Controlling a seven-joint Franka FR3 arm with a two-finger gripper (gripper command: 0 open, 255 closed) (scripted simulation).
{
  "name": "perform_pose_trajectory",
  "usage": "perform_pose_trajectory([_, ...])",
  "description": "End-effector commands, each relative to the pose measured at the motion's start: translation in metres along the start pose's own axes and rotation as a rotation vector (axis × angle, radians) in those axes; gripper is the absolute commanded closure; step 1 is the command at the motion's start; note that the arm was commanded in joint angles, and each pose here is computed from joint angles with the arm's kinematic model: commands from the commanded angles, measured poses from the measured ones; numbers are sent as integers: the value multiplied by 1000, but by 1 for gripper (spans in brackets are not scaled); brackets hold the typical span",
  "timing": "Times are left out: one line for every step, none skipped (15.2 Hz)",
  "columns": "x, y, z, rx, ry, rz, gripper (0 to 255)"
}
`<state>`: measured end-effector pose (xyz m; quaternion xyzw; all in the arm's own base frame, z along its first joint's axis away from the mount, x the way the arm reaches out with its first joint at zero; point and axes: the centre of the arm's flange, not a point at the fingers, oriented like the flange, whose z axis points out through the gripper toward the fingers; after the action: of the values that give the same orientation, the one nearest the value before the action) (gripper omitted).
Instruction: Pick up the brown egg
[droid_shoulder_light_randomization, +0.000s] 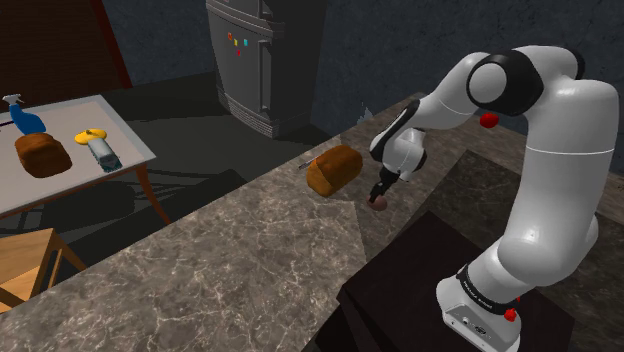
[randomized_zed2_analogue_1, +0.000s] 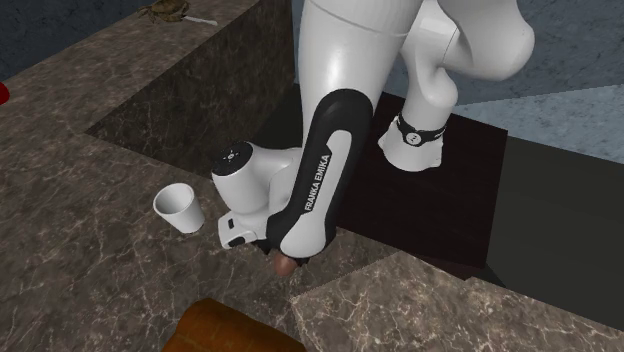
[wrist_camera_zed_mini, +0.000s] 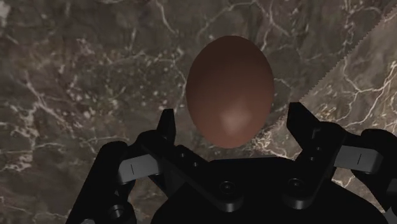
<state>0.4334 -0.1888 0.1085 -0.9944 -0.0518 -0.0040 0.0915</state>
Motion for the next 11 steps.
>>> perform_pose_trajectory([0, 0, 1, 0, 0, 0, 255])
perform_pose_trajectory([0, 0, 1, 0, 0, 0, 255])
perform_pose_trajectory([1, 0, 1, 0, 0, 0, 255])
perform_pose_trajectory([1, 0, 1, 0, 0, 0, 255])
perform_pose_trajectory([1, 0, 1, 0, 0, 0, 255])
perform_pose_trajectory([0, 0, 1, 0, 0, 0, 255])
perform_pose_trajectory([0, 0, 1, 0, 0, 0, 255])
perform_pose_trajectory([0, 0, 1, 0, 0, 0, 255])
perform_pose_trajectory([0, 0, 2, 0, 0, 0, 255])
perform_pose_trajectory([1, 0, 1, 0, 0, 0, 255])
perform_pose_trajectory([1, -1, -4, 0, 0, 0, 255])
